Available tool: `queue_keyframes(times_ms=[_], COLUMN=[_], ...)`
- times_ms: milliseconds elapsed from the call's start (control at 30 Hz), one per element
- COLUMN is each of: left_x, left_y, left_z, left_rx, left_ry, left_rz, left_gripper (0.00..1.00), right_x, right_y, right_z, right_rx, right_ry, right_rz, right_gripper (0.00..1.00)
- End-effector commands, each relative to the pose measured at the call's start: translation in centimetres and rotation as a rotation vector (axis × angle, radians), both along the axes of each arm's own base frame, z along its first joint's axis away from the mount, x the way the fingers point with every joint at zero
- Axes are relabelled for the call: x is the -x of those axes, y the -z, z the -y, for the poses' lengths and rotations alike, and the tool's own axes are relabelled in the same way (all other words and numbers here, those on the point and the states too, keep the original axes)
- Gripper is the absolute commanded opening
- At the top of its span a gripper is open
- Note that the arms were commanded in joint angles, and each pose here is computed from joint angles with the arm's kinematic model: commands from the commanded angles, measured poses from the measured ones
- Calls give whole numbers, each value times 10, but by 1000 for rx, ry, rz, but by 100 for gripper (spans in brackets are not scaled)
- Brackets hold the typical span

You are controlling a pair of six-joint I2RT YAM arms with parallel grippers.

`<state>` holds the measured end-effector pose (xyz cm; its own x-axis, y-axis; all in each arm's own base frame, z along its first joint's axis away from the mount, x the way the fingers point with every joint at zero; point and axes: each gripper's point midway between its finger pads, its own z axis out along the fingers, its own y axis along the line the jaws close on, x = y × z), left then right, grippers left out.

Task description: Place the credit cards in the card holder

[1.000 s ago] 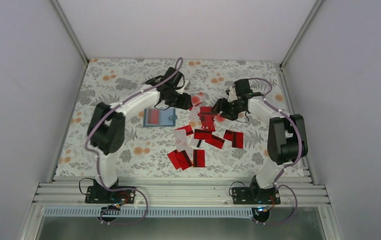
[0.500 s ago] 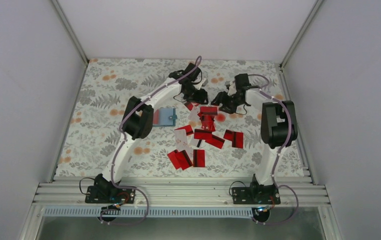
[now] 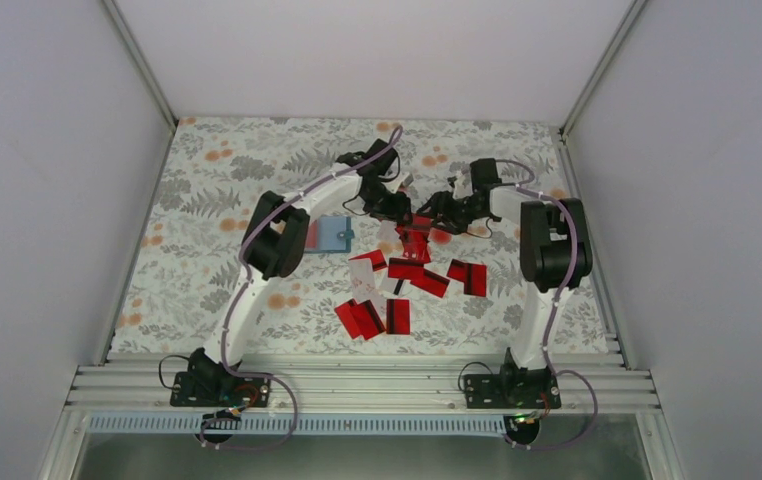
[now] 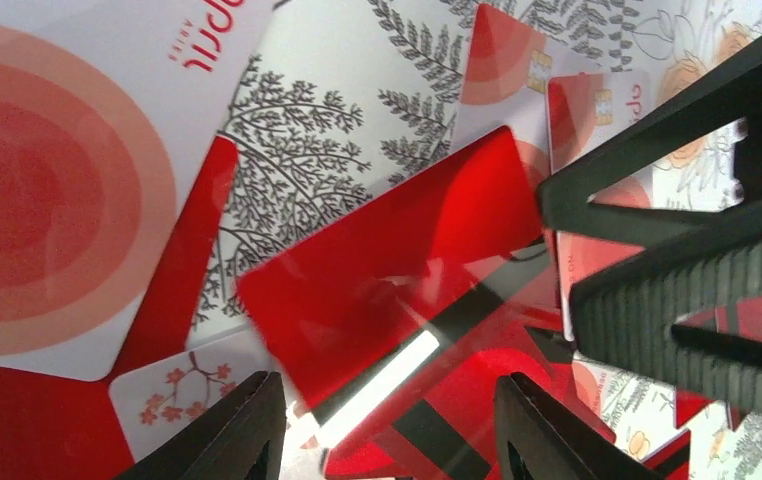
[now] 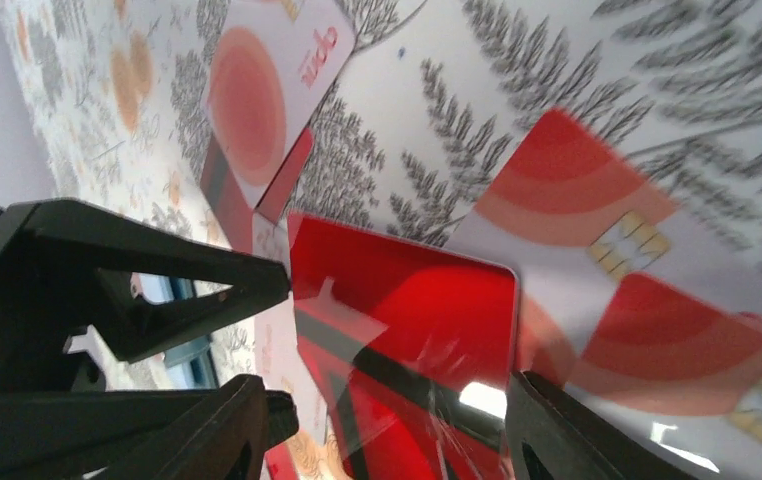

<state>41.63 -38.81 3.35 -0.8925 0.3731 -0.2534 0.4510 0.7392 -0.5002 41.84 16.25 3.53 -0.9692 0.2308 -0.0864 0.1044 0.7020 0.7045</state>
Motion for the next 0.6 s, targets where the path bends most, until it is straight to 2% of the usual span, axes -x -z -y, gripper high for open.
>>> queue_keyframes(times_ms=[0,200,433,567], left_x=[35,69,108,125], left_y=[24,20,1,-2], left_z=[1,-4,-9,-16], left_rx=[15,92,172,171], left_ry=[43,50,101,140], left_rz=[-128,-219,-221,-216], left_gripper=[53,52,52,51], right_x=[28,35,56,71], right_y=[15,0,2,-5], right_z=[-11,-26,-42,-49], right_rx=[-52,-129,-146,-154], right_ry=[-45,-84,-139,-161], right_rz=[-79,-67,-87,-95], right_gripper=[61,61,61,61])
